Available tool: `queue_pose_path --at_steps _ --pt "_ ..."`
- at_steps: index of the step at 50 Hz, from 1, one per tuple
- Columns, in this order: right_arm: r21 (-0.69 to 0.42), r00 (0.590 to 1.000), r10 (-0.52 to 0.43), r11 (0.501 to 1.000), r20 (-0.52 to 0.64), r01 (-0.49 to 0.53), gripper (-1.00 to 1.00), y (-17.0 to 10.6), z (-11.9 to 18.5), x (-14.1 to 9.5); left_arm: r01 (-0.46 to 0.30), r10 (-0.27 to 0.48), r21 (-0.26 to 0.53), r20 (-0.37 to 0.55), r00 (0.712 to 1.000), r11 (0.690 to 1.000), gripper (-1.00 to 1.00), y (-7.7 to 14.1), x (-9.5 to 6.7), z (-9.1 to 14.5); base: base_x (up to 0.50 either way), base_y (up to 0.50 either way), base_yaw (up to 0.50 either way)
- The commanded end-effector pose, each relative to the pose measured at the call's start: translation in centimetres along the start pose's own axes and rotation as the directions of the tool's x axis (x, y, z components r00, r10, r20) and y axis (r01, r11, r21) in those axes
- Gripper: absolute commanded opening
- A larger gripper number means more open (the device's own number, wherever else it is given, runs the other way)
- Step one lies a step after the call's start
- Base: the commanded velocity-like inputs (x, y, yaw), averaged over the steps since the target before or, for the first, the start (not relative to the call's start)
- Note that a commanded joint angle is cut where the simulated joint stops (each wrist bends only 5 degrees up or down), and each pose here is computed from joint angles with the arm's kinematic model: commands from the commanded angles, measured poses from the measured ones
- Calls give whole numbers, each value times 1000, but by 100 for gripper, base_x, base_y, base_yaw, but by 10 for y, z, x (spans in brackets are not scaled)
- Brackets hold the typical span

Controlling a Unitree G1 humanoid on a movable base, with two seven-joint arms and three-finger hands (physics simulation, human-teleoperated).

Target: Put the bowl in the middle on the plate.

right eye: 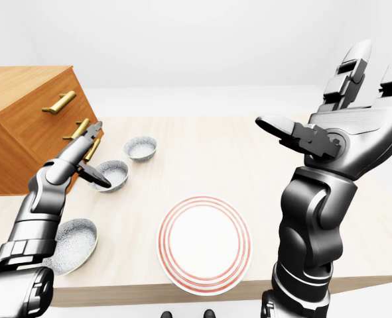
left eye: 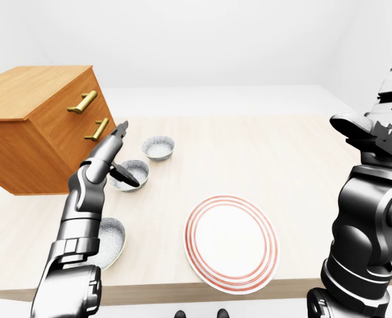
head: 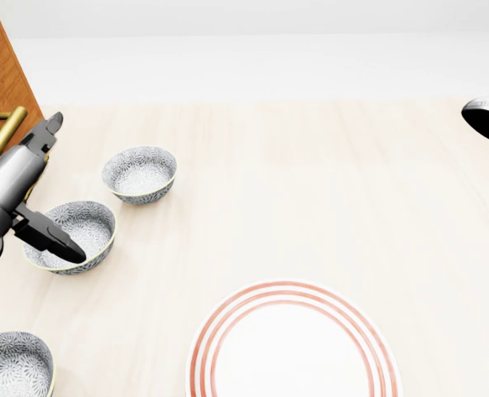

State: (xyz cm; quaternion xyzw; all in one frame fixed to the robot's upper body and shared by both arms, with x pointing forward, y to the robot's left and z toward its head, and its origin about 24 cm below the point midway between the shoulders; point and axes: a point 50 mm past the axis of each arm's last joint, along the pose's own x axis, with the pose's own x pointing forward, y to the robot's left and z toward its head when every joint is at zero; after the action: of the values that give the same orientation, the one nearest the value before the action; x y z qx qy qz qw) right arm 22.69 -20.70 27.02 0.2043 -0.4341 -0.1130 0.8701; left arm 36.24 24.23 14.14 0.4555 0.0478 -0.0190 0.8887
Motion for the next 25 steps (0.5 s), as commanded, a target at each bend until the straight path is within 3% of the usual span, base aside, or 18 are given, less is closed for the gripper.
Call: queue_pose_path --at_steps 1,14,17,18,19,21,22,24,25 --pt "-2 1000 -2 1000 1 2 100 -1 0 0 70 -69 36 -26 997 997 100 -13 1 -3 0 0 0" --pt "-1 1000 4 1000 6 -4 100 1 1 -1 97 -96 -4 -183 978 995 100 -25 6 -39 0 0 0" --pt "-3 1000 3 1000 4 -3 100 1 0 -1 96 -96 -7 -183 978 995 100 -24 6 -40 0 0 0" --pt "-2 1000 3 1000 5 -3 100 1 1 -1 99 -101 -18 -174 980 995 100 -25 5 -39 0 0 0" --pt "-5 1000 4 1000 -1 -4 100 1 -1 -1 175 -183 -74 -120 976 982 100 -30 2 -32 0 0 0" --pt "-7 1000 5 1000 -2 -5 100 1 -1 -2 198 -205 -75 -93 974 977 100 -32 0 -28 0 0 0" --pt "-6 1000 6 1000 0 -6 100 1 -1 -2 309 -312 -140 1 950 941 100 -39 -6 -16 0 0 0" --pt "-7 1000 6 1000 0 -6 100 1 0 -2 383 -363 -162 141 921 909 100 -37 -15 3 0 0 0" --pt "-7 1000 6 1000 1 -6 100 1 0 -2 382 -360 -159 150 921 910 100 -37 -16 4 0 0 0"
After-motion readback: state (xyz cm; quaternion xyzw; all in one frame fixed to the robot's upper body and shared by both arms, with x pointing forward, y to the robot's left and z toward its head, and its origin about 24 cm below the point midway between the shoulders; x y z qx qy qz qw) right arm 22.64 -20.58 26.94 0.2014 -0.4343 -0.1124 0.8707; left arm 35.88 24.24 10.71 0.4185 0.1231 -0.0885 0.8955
